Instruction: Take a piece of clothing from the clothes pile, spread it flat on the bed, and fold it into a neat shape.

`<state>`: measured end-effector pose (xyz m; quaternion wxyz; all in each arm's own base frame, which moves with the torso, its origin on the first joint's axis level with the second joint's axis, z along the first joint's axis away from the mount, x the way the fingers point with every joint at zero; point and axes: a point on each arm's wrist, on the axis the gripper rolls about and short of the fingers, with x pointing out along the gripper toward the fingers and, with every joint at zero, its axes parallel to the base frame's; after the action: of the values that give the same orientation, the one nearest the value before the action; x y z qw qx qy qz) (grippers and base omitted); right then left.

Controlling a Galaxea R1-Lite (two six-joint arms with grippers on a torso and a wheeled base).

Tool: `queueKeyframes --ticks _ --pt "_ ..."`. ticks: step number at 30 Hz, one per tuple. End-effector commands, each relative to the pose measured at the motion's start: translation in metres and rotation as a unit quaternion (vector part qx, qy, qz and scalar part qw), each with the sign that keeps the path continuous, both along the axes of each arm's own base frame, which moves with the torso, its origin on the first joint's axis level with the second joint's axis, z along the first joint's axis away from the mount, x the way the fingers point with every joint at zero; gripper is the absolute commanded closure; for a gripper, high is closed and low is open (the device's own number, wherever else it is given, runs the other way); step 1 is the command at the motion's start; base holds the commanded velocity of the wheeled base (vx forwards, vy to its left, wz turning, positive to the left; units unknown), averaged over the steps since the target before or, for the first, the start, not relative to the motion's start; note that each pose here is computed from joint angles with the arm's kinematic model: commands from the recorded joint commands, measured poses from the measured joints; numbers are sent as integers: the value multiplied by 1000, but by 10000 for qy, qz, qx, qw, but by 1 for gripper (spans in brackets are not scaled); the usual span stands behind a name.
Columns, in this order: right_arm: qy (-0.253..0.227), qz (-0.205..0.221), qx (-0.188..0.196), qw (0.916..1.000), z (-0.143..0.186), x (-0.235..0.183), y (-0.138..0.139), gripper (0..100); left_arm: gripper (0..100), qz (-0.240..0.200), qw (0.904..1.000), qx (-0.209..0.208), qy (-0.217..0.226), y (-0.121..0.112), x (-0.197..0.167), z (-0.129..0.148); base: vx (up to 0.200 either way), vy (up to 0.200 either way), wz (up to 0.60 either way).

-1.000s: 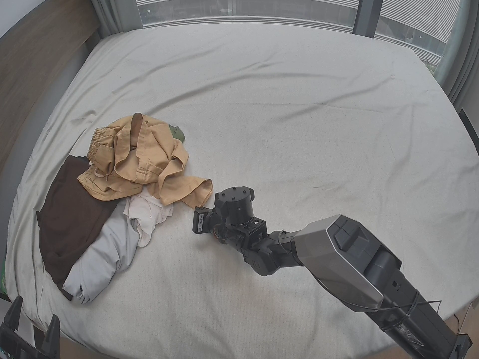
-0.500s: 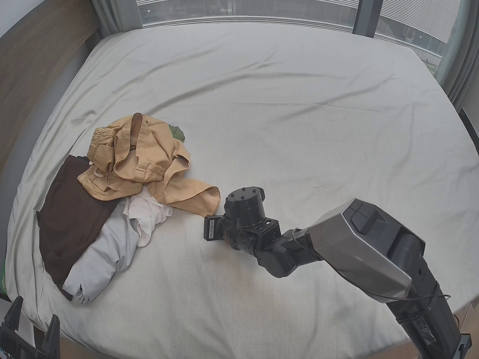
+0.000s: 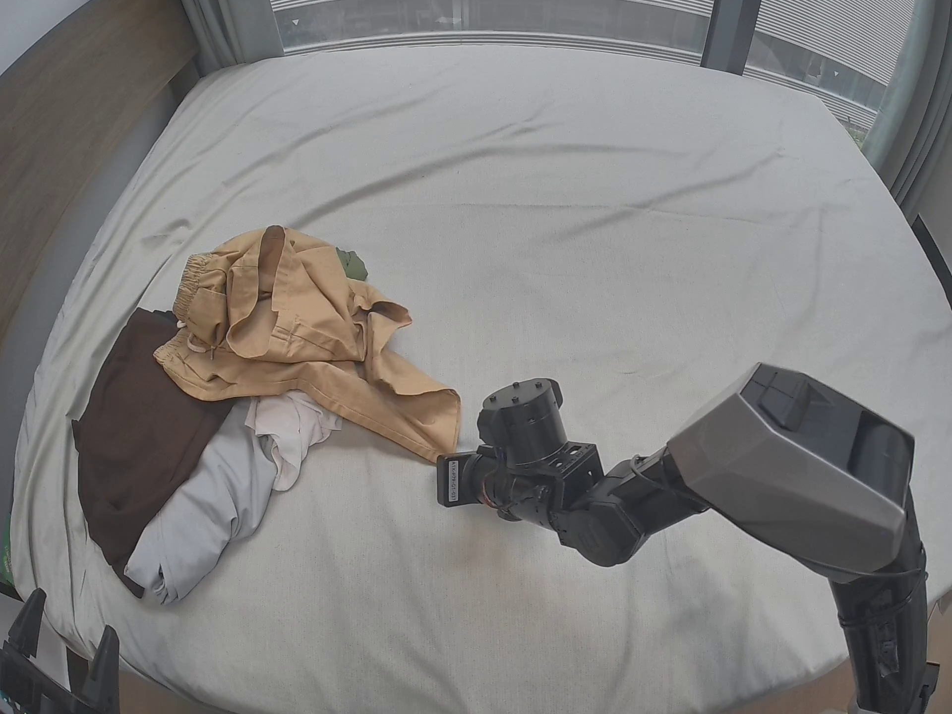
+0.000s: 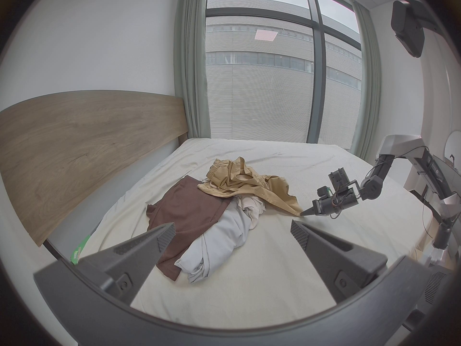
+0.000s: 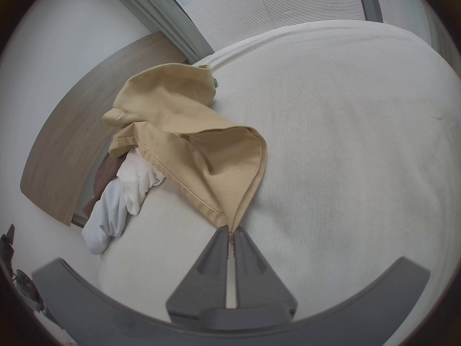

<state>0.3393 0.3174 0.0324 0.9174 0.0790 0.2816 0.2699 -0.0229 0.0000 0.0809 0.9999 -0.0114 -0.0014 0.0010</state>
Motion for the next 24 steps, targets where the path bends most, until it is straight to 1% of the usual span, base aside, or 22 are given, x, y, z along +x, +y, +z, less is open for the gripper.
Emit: queueKeyframes --ticks 1,5,10,19,24 --pt "-19 68 52 10000 21 -21 -11 100 0 5 10000 -1 6 0 0 -5 0 0 0" --pt "-34 176 31 9998 15 -35 -16 100 0 5 10000 -1 6 0 0 -5 0 0 0" --pt "81 251 -71 9996 5 -49 -22 100 0 12 10000 -1 6 0 0 -5 0 0 0" --pt "171 225 -94 9996 -4 -59 -33 100 0 5 10000 6 6 0 0 -5 0 0 0" --pt "195 247 -76 9995 -1 -66 -36 100 0 5 10000 -1 6 0 0 -5 0 0 0"
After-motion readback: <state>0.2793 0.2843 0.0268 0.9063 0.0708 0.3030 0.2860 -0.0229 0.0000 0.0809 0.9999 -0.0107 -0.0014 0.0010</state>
